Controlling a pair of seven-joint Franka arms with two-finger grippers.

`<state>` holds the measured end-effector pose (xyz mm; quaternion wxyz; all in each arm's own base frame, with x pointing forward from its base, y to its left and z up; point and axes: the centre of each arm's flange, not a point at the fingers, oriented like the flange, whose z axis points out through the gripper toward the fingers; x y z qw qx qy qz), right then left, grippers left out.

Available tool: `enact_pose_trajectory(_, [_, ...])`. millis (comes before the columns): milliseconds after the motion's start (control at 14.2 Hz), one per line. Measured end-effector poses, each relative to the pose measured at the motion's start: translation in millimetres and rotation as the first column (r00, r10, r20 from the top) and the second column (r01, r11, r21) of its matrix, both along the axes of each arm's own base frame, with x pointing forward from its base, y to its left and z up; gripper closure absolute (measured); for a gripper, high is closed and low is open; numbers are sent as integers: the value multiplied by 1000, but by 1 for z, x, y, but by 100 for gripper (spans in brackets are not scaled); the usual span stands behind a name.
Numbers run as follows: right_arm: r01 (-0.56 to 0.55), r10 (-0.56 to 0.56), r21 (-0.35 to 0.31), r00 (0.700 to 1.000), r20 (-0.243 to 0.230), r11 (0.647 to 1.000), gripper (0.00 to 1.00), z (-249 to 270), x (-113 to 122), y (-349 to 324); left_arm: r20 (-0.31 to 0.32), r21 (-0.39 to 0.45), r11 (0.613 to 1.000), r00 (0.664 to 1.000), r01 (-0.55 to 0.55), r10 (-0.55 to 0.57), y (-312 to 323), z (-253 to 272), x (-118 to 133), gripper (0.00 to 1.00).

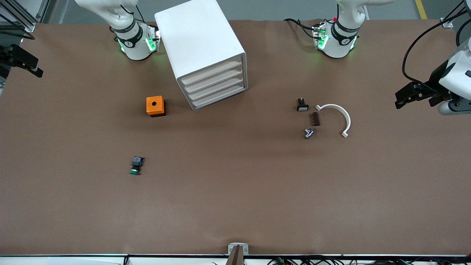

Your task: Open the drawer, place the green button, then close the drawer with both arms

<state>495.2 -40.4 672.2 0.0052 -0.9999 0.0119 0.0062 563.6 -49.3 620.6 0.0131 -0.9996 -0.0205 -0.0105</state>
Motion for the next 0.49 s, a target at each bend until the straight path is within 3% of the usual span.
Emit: enact_pose_trajectory(493, [0,0,0,1000,0,1000,0,0,0,0,-16,1,1000,1000,-12,12,6,-2,-1,0])
